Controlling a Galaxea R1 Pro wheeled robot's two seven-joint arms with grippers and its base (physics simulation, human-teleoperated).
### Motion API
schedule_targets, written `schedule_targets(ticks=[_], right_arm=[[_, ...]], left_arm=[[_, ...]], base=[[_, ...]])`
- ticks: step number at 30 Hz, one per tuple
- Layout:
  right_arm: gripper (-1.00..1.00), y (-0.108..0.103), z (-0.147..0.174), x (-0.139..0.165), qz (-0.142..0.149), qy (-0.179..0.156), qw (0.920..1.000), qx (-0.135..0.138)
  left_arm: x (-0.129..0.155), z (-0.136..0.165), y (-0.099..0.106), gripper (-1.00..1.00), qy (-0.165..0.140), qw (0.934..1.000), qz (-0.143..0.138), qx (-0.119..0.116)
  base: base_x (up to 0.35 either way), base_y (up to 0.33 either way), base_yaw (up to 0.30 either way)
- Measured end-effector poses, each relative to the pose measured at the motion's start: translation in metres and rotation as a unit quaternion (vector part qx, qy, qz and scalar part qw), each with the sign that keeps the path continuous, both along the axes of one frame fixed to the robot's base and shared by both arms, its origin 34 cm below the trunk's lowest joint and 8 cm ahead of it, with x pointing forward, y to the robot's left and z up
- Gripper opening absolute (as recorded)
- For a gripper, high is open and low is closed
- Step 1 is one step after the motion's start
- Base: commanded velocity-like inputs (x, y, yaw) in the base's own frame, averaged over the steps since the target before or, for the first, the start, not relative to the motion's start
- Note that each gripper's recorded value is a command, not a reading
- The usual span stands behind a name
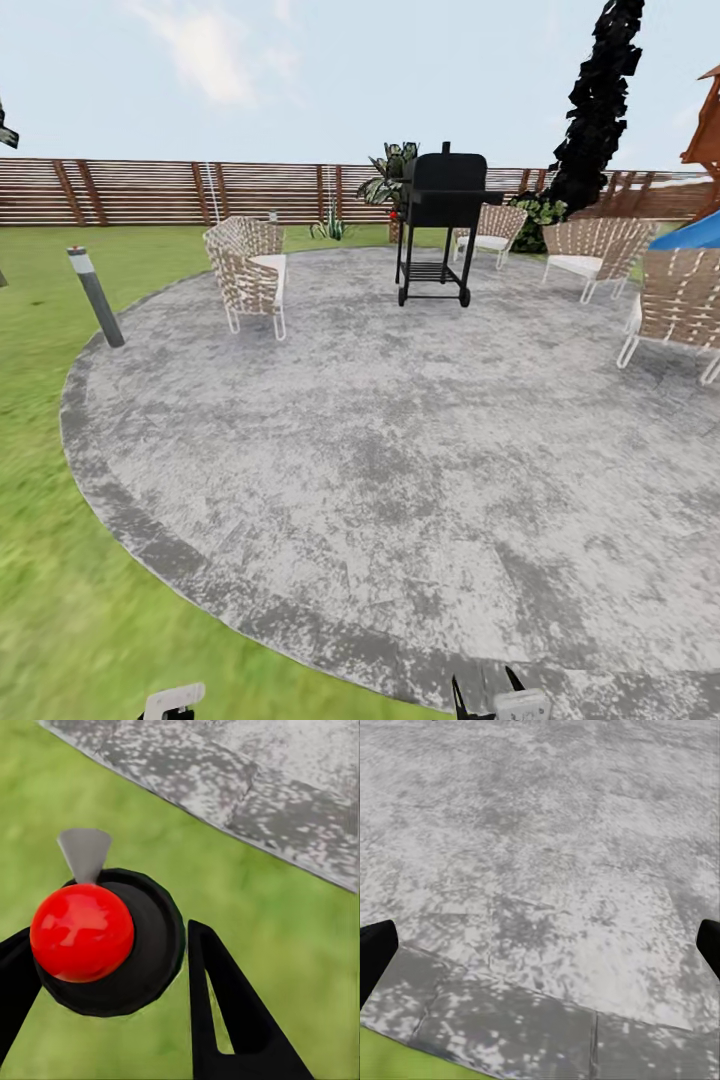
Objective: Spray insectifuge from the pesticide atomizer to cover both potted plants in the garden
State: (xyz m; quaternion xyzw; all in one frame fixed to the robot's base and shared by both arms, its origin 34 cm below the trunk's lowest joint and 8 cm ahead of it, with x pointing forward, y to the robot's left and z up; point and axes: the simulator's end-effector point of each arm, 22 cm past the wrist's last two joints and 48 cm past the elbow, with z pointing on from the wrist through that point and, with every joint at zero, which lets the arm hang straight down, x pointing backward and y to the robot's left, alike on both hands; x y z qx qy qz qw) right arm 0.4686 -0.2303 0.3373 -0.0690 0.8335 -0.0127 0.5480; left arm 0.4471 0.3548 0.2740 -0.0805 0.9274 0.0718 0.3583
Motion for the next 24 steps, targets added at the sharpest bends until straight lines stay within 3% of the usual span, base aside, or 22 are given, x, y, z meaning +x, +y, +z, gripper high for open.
schedule_targets(ticks=[11, 24], right_arm=[[1.00, 0.0009, 0.0000, 0.0000, 0.000, 0.000, 1.0000, 0.001], [1.00, 0.0002, 0.0000, 0.0000, 0.000, 0.000, 1.0000, 0.000]], left_arm=[[-0.0002, -0.0002, -0.0007, -1.00, 0.000, 1.0000, 0.000, 0.000], [-0.0002, -0.0002, 0.0003, -1.00, 0.001, 1.0000, 0.000, 0.000]], base=[[0.338, -0.030, 0.141], [0.332, -0.112, 0.010]])
